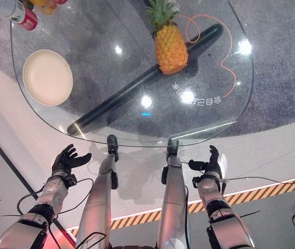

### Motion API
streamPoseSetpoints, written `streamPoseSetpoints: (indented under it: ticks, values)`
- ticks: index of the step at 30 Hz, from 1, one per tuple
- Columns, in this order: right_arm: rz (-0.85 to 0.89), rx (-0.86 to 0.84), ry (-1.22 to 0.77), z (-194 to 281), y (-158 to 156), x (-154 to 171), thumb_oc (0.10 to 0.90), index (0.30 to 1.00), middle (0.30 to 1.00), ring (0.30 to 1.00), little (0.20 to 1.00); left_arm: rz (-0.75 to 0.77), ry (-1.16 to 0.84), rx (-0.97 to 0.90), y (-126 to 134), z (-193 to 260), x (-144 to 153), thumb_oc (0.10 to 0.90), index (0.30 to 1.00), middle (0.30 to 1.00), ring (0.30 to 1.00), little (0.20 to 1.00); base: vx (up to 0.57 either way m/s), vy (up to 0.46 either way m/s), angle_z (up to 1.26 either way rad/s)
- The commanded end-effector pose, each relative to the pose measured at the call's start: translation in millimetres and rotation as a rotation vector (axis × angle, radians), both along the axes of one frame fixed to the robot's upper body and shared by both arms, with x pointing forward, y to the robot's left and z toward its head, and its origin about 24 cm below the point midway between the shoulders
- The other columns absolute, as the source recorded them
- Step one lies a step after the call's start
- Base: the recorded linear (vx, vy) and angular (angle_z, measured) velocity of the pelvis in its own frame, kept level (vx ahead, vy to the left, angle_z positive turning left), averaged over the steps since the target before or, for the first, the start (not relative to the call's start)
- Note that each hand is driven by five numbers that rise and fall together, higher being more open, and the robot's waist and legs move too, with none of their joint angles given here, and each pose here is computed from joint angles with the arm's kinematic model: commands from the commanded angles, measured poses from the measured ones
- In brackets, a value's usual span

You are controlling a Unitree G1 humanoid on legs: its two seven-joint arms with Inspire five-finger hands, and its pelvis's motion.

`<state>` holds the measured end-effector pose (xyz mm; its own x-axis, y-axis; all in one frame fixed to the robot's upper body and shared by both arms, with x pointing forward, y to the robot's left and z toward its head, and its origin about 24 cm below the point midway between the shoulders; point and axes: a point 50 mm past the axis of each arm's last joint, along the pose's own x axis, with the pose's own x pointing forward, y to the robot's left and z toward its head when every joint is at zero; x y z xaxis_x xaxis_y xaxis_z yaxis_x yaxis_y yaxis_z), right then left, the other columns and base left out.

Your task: Pick up the fruit to the plate

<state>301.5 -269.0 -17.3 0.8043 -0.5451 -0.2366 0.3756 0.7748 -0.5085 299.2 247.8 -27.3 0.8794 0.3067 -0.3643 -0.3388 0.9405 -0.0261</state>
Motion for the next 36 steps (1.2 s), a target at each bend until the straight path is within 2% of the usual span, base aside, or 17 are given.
streamPoseSetpoints:
  ticks: [1,11,14,15,16,17,19,22,26,32,36]
  values:
    - [-0.015,-0.080,-0.043,8.6,-16.5,-4.9,0.800,0.900,0.900,0.900,0.900,0.088,0.009,0.035,24.1,-0.4,-9.8,0.800,0.900,0.900,0.900,0.900,0.00,0.000,0.00]
    - [-0.074,-0.091,-0.058,15.4,-24.7,-3.4,0.800,0.900,0.900,0.900,0.900,0.053,0.018,0.043,22.9,-3.0,-12.0,0.800,0.900,0.900,0.900,0.900,0.01,-0.002,0.01]
    - [-0.159,-0.045,-0.053,15.8,-37.2,-7.7,0.800,0.900,0.900,0.900,0.900,0.045,0.020,0.046,25.6,-2.6,-12.6,0.800,0.900,0.900,0.900,0.900,0.02,-0.016,0.02]
    - [-0.259,-0.022,-0.082,19.4,-55.8,-15.3,0.800,0.900,0.900,0.900,0.900,0.037,0.025,0.056,28.4,-3.2,-14.4,0.800,0.900,0.900,0.900,0.900,0.00,0.000,0.00]
    - [-0.259,-0.022,-0.082,19.4,-55.8,-15.3,0.800,0.900,0.900,0.900,0.900,0.037,0.025,0.056,28.4,-3.2,-14.4,0.800,0.900,0.900,0.900,0.900,0.06,-0.050,0.00]
    - [-0.346,-0.021,-0.121,28.5,-75.1,-21.1,0.800,0.900,0.900,0.900,0.900,0.037,0.029,0.063,31.7,-3.1,-15.8,0.800,0.900,0.900,0.900,0.900,0.04,-0.047,0.00]
    - [-0.394,-0.016,-0.143,33.5,-84.2,-23.9,0.800,0.900,0.900,0.900,0.900,0.035,0.032,0.069,33.6,-2.6,-16.2,0.800,0.900,0.900,0.900,0.900,0.04,-0.048,0.00]
    - [-0.555,-0.227,-0.259,70.4,-111.6,-28.0,0.800,0.900,0.900,0.900,0.900,0.035,0.037,0.085,39.0,-1.8,-18.7,0.800,0.900,0.900,0.900,0.900,0.02,-0.043,0.00]
    - [-0.666,-0.284,-0.410,102.4,-124.9,-27.6,0.800,0.900,0.900,0.900,0.900,0.030,0.040,0.090,40.5,-1.4,-19.1,0.800,0.900,0.900,0.900,0.900,0.00,0.000,0.00]
    - [-0.785,-0.210,-0.696,155.4,-136.8,-22.5,0.800,0.900,0.900,0.900,0.900,0.027,0.042,0.090,39.6,-0.4,-17.7,0.800,0.900,0.900,0.900,0.900,0.00,0.000,0.00]
    - [-0.749,-0.170,-0.943,198.1,-122.8,-12.6,0.800,0.900,0.900,0.900,0.900,0.025,0.041,0.089,35.0,-0.2,-16.7,0.800,0.900,0.900,0.900,0.900,0.00,0.000,0.00]
